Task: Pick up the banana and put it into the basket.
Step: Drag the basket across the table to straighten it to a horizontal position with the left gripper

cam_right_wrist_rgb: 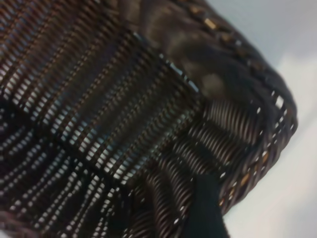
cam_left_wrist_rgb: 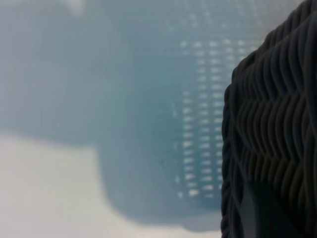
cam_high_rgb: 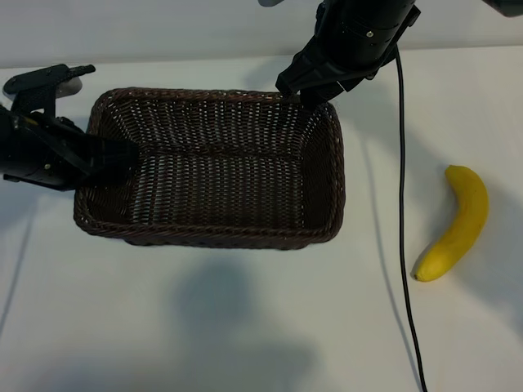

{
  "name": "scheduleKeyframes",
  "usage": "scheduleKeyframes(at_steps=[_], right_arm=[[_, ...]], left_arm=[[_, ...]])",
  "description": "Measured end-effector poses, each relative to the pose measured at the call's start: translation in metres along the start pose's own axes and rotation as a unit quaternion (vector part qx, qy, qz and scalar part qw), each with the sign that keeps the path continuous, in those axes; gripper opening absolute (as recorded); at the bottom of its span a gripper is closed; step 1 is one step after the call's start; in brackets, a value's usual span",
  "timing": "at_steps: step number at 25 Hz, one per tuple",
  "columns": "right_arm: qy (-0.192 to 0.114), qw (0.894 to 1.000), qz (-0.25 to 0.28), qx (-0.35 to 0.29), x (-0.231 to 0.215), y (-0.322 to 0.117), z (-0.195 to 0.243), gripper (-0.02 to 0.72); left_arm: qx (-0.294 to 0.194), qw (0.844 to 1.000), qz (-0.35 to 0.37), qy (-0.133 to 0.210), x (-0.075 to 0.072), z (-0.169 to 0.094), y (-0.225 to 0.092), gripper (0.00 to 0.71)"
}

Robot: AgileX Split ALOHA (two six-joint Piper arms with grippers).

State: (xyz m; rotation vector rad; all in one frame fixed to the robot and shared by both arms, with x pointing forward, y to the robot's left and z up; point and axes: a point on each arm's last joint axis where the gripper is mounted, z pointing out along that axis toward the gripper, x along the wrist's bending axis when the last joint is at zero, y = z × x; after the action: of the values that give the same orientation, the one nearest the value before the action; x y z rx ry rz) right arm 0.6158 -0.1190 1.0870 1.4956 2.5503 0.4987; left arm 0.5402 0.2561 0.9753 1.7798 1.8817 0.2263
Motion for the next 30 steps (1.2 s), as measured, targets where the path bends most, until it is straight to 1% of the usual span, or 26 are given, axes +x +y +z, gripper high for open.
scheduleKeyframes(at_steps=[5, 10, 16, 23, 30], right_arm=[[0.0, 1.0, 0.0, 0.0, 0.0, 0.0, 0.0, 0.512], [0.0, 1.0, 0.0, 0.0, 0.0, 0.0, 0.0, 0.512], [0.0, 1.0, 0.0, 0.0, 0.0, 0.0, 0.0, 0.512], [0.0, 1.0, 0.0, 0.0, 0.0, 0.0, 0.0, 0.512], [0.0, 1.0, 0.0, 0.0, 0.0, 0.0, 0.0, 0.512]], left_arm=[[-0.007, 1.0, 0.002, -0.006, -0.003, 0.007, 0.015, 0.15], [-0.001, 1.0, 0.0, -0.018, -0.005, 0.019, 0.028, 0.15], [0.004, 0.999, -0.005, -0.037, -0.007, 0.032, 0.031, 0.15], [0.019, 0.999, -0.009, -0.031, -0.002, 0.051, 0.027, 0.15], [0.019, 0.999, -0.022, -0.023, 0.002, 0.063, 0.026, 0.149]])
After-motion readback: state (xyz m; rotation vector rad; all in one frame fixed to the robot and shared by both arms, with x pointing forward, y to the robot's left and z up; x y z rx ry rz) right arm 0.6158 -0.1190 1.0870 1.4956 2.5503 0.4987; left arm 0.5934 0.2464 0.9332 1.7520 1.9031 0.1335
